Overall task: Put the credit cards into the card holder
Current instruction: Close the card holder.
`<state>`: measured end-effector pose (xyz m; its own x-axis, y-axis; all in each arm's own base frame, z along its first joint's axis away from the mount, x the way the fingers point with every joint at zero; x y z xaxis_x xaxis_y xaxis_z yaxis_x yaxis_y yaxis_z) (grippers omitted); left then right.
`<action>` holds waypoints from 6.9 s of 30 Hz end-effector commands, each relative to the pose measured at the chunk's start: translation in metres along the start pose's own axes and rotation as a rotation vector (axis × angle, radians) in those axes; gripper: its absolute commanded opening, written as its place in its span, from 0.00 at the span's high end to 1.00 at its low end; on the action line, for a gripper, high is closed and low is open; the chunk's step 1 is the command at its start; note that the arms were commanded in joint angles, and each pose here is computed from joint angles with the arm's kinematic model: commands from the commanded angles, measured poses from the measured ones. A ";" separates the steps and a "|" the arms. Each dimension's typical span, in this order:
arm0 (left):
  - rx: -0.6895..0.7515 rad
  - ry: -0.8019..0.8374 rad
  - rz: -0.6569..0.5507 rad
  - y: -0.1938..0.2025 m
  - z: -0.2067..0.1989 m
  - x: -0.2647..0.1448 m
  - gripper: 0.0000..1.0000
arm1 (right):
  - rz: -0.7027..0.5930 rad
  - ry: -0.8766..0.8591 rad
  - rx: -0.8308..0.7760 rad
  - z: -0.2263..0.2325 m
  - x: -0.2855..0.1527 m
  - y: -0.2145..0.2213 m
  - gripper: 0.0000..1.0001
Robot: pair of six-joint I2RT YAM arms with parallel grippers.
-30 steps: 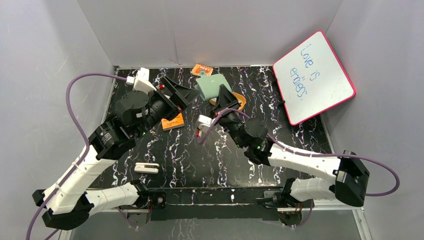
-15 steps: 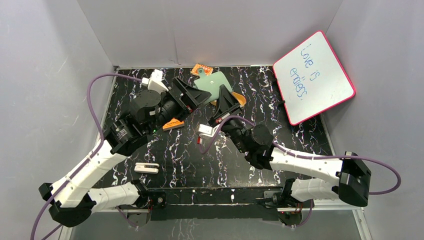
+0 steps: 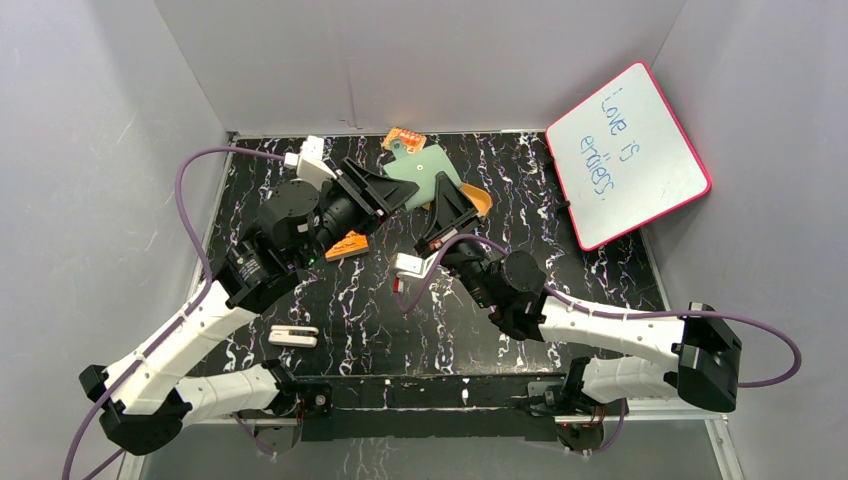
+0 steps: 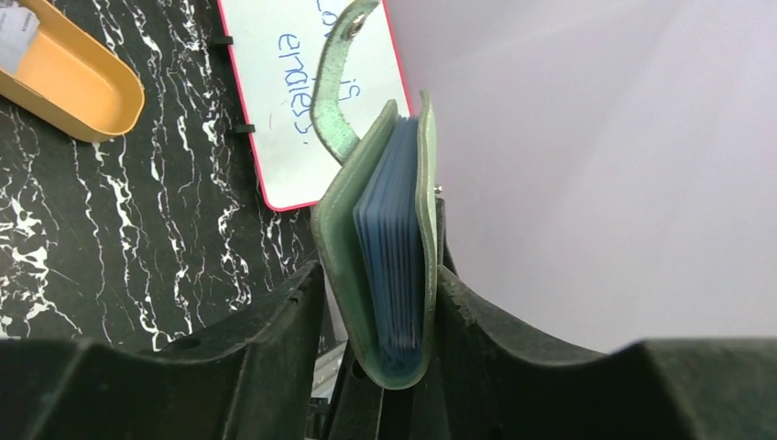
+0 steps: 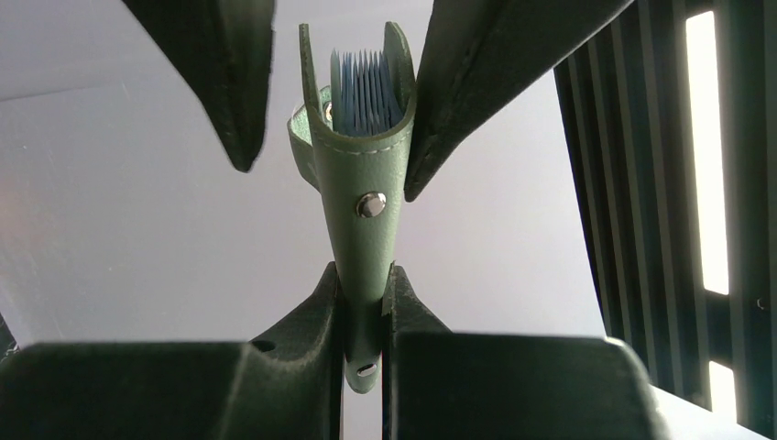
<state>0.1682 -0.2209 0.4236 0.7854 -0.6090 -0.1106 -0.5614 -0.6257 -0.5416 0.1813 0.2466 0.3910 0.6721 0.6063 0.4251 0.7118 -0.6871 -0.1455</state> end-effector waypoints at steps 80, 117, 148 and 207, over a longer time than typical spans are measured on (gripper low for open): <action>1.197 0.983 0.417 0.047 0.047 -0.150 1.00 | -0.075 -1.117 1.802 -0.028 -0.124 -0.109 0.04; 0.701 0.595 -0.254 0.013 0.057 -0.150 0.11 | -0.365 -0.604 1.999 -0.037 -0.076 -0.115 1.00; 0.308 0.899 -0.101 0.035 0.014 -0.101 0.68 | -0.317 -0.339 2.153 -0.032 -0.064 -0.103 1.00; 0.077 -0.091 -0.040 0.044 0.118 -0.075 1.00 | 0.589 -0.176 1.781 -0.020 -0.009 -0.013 0.01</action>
<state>0.1100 -0.1534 0.2822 0.7471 -0.6140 -0.2546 -0.5946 -0.4461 -0.6689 0.1174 0.2487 0.3860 0.8085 0.5813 -0.0917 -0.2685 0.2256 -0.9365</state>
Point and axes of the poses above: each gripper's point midway between its finger pads, its own x axis out along the fingers, its own z axis along the line the jaws close on, y = z × x, the point moved 8 cm from there along -x, back along the fingers, and after that the axes turned 7 degrees about x, right-handed, at the moved point
